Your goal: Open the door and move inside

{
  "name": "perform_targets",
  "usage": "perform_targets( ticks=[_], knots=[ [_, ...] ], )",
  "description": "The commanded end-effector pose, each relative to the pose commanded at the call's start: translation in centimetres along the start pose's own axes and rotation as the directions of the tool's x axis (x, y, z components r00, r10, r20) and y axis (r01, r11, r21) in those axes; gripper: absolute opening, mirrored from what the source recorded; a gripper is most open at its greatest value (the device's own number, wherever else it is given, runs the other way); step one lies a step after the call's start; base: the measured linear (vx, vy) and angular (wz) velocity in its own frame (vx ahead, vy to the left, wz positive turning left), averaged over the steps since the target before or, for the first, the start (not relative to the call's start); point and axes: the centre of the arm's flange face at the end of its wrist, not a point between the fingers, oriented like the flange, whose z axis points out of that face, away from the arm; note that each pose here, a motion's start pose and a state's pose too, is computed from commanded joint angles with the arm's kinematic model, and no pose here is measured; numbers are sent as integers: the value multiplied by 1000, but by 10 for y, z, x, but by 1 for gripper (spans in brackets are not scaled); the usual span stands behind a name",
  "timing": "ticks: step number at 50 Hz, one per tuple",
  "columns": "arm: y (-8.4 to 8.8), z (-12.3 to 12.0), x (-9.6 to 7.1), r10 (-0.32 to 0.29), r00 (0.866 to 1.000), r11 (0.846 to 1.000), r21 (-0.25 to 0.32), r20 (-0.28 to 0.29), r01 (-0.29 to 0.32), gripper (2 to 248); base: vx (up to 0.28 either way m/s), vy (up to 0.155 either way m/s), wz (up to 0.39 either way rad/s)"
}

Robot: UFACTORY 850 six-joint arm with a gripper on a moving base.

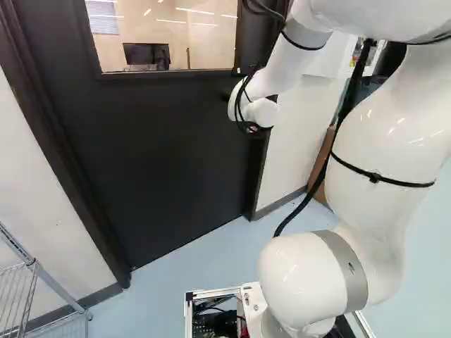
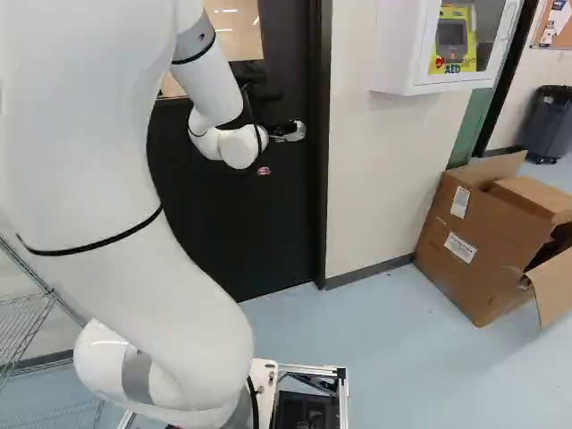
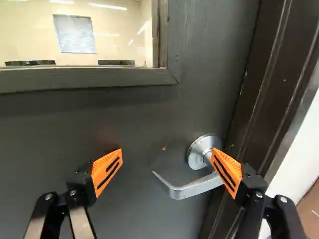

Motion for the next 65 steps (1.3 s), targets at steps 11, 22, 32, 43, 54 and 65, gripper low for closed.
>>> perform_targets(
  ticks=[11,22,32,43,54,65],
  knots=[
    [-1,5,-12,0,1000,1000,1,23,0,247,0,0,0],
    [-1,6,-24,0,999,1000,1,46,0,247,0,0,0],
    [-1,7,-34,0,998,1000,1,68,0,247,0,0,0],
    [-1,9,-46,0,996,1000,1,91,0,247,0,0,0],
    [-1,10,-58,0,993,1000,1,115,0,247,0,0,0],
    [-1,12,-70,0,990,1000,1,138,0,247,0,0,0]
  ],
)
